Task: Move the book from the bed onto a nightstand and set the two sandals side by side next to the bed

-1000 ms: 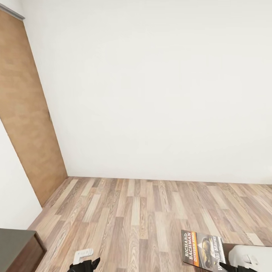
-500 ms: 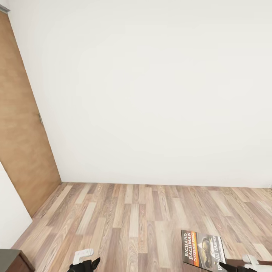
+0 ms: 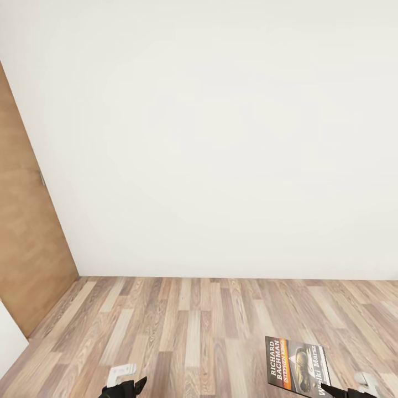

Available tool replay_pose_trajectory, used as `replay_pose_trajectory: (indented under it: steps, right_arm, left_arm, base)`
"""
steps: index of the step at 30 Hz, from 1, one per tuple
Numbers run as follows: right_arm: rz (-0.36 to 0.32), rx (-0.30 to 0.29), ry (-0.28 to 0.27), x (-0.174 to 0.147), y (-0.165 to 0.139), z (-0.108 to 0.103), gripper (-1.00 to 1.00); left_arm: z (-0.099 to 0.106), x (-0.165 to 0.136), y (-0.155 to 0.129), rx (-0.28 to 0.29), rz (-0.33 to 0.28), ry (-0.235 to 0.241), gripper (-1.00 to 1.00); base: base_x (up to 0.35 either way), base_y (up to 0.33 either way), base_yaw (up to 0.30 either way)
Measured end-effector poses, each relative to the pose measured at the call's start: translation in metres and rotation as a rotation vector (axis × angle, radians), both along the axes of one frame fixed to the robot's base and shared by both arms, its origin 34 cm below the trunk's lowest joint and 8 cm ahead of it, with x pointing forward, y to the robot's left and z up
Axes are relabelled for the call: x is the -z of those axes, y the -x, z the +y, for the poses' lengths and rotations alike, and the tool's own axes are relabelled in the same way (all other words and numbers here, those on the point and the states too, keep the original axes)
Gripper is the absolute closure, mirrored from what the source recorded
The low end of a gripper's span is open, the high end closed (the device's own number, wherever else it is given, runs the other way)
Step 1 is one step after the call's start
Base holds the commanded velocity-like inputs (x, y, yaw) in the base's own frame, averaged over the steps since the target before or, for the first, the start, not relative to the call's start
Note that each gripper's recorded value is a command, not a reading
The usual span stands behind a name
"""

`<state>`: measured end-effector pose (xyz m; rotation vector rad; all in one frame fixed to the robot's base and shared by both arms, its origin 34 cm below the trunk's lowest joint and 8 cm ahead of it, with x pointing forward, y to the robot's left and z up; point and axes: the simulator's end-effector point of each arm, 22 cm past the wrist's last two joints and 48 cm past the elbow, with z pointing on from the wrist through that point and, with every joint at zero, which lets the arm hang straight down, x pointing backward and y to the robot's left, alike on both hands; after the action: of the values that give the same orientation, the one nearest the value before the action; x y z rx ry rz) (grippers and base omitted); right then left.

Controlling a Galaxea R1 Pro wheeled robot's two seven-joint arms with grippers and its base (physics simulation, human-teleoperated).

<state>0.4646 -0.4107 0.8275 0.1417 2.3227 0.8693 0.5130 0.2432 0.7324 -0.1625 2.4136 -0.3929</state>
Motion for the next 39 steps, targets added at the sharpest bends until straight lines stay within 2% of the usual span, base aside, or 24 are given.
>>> replay_pose_trajectory:
  steps: [39]
  right_arm:
    - [0.0,0.001,0.001,-0.0002,-0.0001,-0.0007,1.0]
  left_arm:
    - [0.0001,0.0002,0.0003,0.0,0.001,-0.001,-1.0]
  base:
    - [0.333,0.0,0.0]
